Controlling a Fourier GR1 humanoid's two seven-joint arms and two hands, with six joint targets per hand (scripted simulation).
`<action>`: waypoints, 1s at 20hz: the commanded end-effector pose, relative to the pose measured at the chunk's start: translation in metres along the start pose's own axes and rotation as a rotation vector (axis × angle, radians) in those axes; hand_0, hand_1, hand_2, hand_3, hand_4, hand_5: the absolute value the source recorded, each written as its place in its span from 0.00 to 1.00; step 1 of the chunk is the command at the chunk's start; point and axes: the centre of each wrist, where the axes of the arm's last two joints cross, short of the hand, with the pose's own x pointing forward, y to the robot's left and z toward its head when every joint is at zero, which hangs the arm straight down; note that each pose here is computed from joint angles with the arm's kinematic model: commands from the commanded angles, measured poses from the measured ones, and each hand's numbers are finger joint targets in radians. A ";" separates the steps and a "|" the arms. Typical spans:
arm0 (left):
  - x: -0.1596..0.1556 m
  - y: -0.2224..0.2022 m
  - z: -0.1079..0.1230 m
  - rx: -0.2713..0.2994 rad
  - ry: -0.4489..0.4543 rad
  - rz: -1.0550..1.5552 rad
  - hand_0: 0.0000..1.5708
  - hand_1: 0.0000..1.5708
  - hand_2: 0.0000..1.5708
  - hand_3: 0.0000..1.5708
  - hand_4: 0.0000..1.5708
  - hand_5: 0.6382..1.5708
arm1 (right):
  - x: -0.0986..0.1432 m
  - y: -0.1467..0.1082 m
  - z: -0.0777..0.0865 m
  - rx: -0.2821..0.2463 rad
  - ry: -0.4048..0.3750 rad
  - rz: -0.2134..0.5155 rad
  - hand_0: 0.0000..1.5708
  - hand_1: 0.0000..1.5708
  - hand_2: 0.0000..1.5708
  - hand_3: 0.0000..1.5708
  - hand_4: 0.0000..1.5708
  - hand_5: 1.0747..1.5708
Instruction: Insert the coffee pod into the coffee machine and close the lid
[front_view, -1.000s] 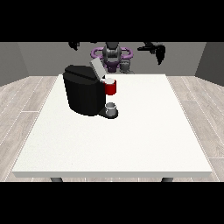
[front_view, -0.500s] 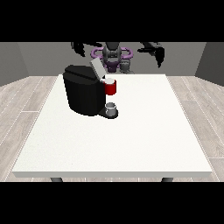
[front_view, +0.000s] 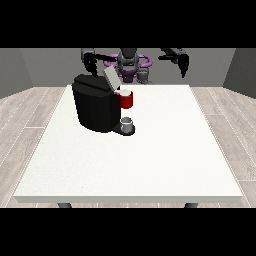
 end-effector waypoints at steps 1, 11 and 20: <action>0.000 0.008 0.012 0.025 -0.011 -0.011 0.00 0.00 0.00 0.00 0.00 1.00 | -0.009 0.024 -0.001 0.027 0.013 0.006 0.00 0.00 0.00 0.00 0.00 1.00; -0.011 0.023 0.022 0.060 -0.047 -0.026 0.00 0.00 0.00 0.00 0.00 1.00 | 0.020 0.010 -0.034 0.077 -0.013 0.057 0.00 0.00 0.00 0.00 0.00 1.00; 0.014 0.007 0.010 0.001 -0.066 -0.030 0.00 0.00 0.00 0.00 0.00 1.00 | 0.005 0.022 -0.043 0.055 -0.040 0.055 0.00 0.00 0.00 0.00 0.00 1.00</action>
